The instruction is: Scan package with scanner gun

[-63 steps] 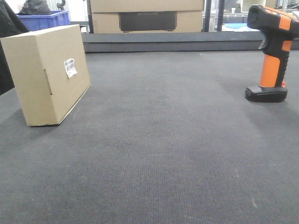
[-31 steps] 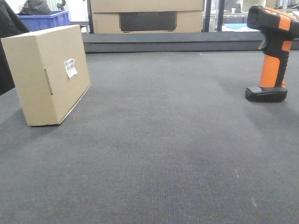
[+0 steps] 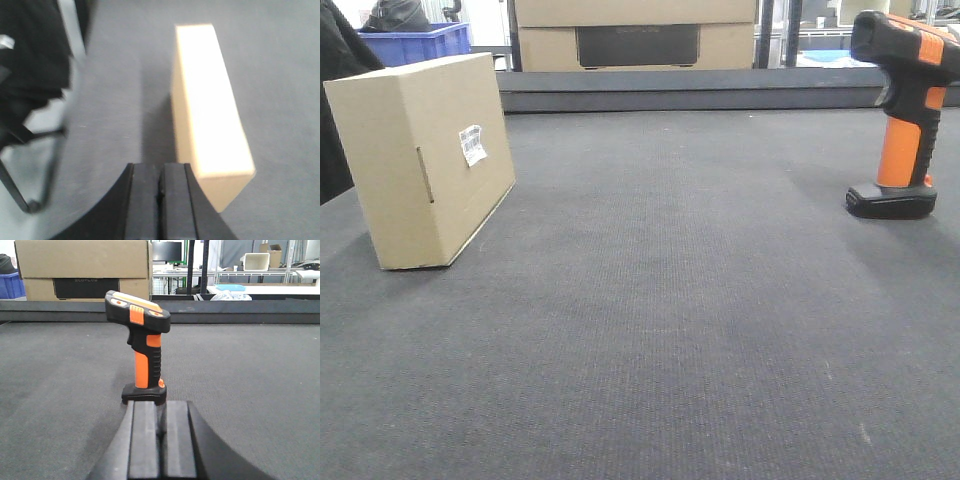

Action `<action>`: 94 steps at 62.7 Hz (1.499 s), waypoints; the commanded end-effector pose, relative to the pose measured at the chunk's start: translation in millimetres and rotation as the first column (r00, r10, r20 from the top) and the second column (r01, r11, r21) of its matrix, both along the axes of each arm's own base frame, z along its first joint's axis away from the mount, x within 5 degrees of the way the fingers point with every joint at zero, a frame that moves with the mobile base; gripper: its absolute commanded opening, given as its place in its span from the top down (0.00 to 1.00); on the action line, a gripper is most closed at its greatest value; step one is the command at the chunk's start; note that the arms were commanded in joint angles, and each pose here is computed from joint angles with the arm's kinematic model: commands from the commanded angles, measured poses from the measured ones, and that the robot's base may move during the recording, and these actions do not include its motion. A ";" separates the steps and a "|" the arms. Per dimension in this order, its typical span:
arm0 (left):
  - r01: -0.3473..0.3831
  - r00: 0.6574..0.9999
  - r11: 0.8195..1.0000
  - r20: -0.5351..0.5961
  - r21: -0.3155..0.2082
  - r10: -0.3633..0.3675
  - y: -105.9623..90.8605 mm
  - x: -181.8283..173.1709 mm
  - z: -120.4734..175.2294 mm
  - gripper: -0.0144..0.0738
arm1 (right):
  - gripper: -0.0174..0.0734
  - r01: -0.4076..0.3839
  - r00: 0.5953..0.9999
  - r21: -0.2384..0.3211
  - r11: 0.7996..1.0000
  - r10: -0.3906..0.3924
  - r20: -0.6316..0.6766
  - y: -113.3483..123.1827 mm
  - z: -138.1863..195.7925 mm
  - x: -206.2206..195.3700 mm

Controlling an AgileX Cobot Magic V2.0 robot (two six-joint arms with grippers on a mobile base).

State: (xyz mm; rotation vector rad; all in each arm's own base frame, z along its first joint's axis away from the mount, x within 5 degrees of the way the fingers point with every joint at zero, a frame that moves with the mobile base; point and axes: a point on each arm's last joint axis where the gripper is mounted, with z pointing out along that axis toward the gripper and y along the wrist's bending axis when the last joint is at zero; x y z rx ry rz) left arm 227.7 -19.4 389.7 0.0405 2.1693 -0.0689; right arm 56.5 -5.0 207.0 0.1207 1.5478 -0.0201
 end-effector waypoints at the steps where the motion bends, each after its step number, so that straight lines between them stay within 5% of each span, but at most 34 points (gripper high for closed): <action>1: 0.040 0.998 0.999 -0.049 -0.020 -0.041 -17.0 24.8 3.5 0.96 | 0.99 0.003 1.000 0.001 1.000 -0.003 0.018 -0.2 1.5 -0.3; 16: -0.034 0.972 0.997 -0.236 -0.073 0.016 -42.4 95.6 -0.5 0.96 | 0.99 0.003 1.000 0.001 1.000 -0.003 0.018 -0.2 1.5 -0.3; 35: -0.043 0.935 0.998 -0.354 -0.043 0.025 -50.0 126.7 -11.0 0.93 | 0.99 0.003 1.000 0.001 1.000 -0.003 0.018 -0.2 1.5 -0.3; 44: -0.038 0.928 0.999 -0.372 -0.039 0.021 -52.3 126.1 -13.3 0.60 | 0.99 0.003 1.000 0.001 1.000 -0.003 0.018 -0.2 1.5 -0.3; 53: -0.005 0.933 1.000 -0.361 -0.026 -0.004 -63.4 126.6 -14.8 0.13 | 0.99 0.003 1.000 0.001 1.000 -0.003 0.018 -0.2 1.5 -0.3; 65: -0.018 0.911 1.000 -0.411 0.007 0.019 -67.6 137.5 -34.2 0.29 | 0.99 0.003 1.000 0.001 1.000 -0.003 0.018 -0.2 1.5 -0.3; 94: -0.062 0.897 0.997 -0.435 0.039 0.072 -66.4 148.3 -50.3 0.30 | 0.99 0.003 1.000 0.001 1.000 -0.003 0.018 -0.2 1.5 -0.3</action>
